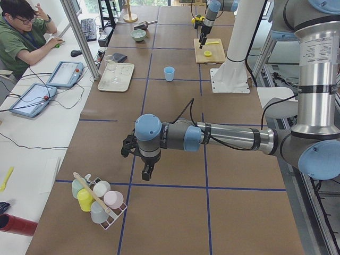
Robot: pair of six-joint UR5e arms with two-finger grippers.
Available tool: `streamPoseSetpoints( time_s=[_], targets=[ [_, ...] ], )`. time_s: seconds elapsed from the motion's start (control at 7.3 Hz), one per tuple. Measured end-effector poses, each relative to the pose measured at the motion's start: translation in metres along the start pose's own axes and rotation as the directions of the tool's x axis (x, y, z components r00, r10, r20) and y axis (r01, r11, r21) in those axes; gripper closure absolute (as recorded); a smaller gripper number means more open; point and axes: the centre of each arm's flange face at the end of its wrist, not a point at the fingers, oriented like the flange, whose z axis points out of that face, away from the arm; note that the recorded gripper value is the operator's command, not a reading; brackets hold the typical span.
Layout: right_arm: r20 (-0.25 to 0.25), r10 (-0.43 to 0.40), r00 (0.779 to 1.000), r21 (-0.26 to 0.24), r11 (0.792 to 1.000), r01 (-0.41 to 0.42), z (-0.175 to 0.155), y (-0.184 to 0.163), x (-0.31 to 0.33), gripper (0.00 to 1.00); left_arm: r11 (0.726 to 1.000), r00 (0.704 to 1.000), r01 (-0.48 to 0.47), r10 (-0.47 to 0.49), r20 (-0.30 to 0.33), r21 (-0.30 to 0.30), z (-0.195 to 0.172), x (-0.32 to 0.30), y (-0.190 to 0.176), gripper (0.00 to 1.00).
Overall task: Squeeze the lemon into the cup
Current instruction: 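Move the right gripper over the lemon slice on the cutting board, then lower the right gripper and grasp the yellow lemon slice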
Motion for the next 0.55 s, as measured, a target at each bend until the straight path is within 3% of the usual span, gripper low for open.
streamPoseSetpoints(
  time_s=[0.55],
  targets=[
    [-0.022, -0.019, 1.0, 0.008, 1.0, 0.019, 0.025, 0.026, -0.003, 0.02, 1.0, 1.0, -0.003, 0.002, 0.003, 0.003, -0.002, 0.001, -0.002, 0.0]
  ],
)
